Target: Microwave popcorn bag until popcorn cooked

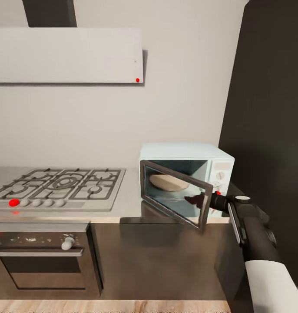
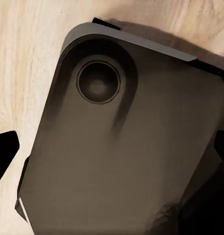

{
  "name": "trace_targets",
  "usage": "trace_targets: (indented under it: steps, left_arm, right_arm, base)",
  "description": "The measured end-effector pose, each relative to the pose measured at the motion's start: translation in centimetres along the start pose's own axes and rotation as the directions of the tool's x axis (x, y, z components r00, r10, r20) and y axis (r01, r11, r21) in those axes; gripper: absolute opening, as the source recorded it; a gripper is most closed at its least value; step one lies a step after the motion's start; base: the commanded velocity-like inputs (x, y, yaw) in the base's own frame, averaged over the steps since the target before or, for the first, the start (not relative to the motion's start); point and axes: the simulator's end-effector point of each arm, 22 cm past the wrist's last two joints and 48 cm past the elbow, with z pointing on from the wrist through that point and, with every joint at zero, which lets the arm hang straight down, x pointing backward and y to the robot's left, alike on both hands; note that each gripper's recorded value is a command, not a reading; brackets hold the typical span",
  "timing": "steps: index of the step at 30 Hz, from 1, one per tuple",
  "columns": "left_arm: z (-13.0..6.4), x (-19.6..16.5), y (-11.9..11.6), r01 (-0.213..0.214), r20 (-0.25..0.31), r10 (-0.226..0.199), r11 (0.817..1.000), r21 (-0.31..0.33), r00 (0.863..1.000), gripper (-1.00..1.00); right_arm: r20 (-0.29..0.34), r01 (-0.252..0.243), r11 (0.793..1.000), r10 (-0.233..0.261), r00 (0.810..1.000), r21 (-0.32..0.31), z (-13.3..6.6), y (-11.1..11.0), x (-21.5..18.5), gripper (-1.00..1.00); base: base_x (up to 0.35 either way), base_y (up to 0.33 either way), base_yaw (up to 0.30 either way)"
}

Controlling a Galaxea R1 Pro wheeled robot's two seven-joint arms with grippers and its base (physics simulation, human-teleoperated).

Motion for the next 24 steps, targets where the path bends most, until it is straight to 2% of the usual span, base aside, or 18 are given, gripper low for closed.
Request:
trace_targets:
  steps: [2, 6, 18, 22, 24]
  left_arm:
    - [0.0, 0.0, 0.0, 0.0, 0.0, 0.0, 1.0, -0.001, 1.0, 1.0]
    - [0.0, 0.0, 0.0, -0.001, 0.0, 0.001, 1.0, -0.001, 1.0, 1.0]
    - [0.0, 0.0, 0.0, -0.001, 0.0, 0.001, 1.0, -0.001, 1.0, 1.0]
    - [0.0, 0.0, 0.0, -0.001, 0.0, 0.001, 1.0, -0.001, 1.0, 1.0]
    - [0.0, 0.0, 0.0, 0.0, 0.0, 0.0, 1.0, -0.002, 1.0, 1.0]
  right_arm:
    - [-0.005, 0.007, 1.0, -0.007, 1.0, -0.006, -0.3, -0.4, 0.1, 1.0]
    - [-0.021, 0.026, 0.997, -0.028, 0.999, -0.07, -1.5, -0.7, 0.5, 1.0]
    - [-0.037, 0.043, 0.995, -0.046, 0.998, -0.089, -2.6, -1.8, 0.9, 1.0]
    - [-0.038, 0.043, 0.995, -0.047, 0.998, -0.087, -2.7, -2.0, 0.9, 1.0]
    - [-0.043, 0.05, 0.996, -0.054, 0.998, -0.074, -3.0, -2.8, 1.0, 1.0]
  base:
    - [-0.116, 0.282, 0.0]
    - [-0.117, 0.251, 0.0]
    - [-0.119, 0.232, 0.0]
    - [-0.123, 0.199, 0.0]
    - [-0.127, 0.19, 0.0]
